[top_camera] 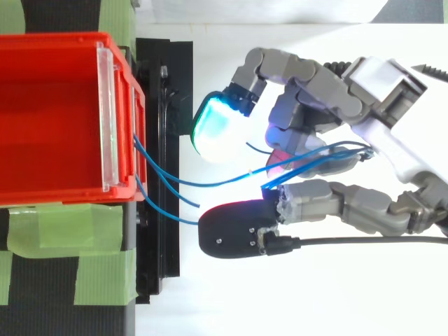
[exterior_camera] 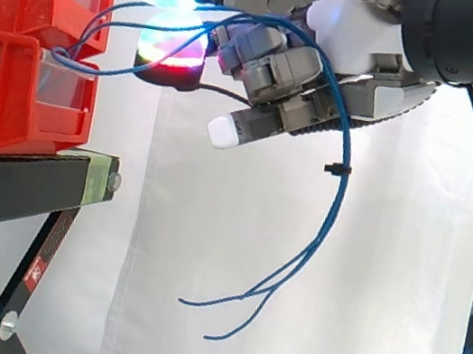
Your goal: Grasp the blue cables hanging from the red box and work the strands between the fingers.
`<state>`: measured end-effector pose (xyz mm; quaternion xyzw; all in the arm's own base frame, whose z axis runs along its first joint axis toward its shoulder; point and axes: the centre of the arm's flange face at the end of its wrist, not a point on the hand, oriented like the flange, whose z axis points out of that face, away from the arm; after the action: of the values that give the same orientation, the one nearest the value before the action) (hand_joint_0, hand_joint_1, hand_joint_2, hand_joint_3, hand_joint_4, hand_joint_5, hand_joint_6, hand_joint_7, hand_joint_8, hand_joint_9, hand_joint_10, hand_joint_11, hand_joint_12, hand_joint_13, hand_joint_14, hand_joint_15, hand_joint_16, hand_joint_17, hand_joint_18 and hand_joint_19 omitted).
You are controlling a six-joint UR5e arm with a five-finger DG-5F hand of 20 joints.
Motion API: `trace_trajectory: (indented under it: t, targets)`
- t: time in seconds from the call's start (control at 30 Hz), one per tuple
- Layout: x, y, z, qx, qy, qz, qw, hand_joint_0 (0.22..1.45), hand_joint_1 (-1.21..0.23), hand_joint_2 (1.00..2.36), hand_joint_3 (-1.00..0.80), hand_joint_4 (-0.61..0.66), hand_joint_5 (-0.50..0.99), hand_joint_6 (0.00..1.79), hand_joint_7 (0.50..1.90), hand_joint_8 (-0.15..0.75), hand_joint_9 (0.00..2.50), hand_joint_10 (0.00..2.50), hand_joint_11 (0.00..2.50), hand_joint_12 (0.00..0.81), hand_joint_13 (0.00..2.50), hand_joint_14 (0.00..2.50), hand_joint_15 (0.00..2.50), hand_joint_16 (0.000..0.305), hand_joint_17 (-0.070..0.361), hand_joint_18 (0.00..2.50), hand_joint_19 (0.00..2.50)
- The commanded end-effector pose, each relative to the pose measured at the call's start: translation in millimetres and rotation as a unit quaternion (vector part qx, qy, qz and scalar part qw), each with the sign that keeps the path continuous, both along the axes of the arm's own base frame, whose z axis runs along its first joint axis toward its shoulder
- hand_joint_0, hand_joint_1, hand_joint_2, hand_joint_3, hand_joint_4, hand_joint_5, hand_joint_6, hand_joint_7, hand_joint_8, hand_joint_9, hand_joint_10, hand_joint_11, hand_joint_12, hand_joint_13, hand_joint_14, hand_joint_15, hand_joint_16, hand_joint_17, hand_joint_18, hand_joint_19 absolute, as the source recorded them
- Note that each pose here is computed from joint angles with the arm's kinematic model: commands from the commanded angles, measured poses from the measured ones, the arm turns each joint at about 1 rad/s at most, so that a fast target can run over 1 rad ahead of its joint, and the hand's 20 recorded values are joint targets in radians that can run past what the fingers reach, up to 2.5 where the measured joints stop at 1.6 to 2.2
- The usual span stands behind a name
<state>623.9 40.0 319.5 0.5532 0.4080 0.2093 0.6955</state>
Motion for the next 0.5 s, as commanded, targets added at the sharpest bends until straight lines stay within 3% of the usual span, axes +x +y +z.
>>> trace_trajectory:
  t: [0.0,0.13,0.47]
  targets:
    - [-1.7,2.5,-0.5,-0.007,0.010,0.002,0.9999,0.83,-0.81,1.01,-0.79,0.30,-0.04,0.41,1.32,0.503,0.27,2.50,2.50,0.579,0.79,2.50,1.65,0.067,0.150,1.06,0.56]
    - [-1.4,3.7,-0.3,-0.007,0.008,0.003,0.9999,0.83,-0.80,1.01,-0.80,0.30,-0.04,0.42,1.32,0.503,0.27,2.50,2.50,0.573,0.79,2.50,1.65,0.066,0.147,1.07,0.57]
    - [-1.7,14.4,0.5,-0.010,0.009,0.011,0.9999,0.89,-0.77,1.02,-0.60,0.30,-0.02,0.46,1.29,0.498,0.29,2.50,2.50,0.566,0.80,2.50,1.61,0.063,0.143,1.09,0.62]
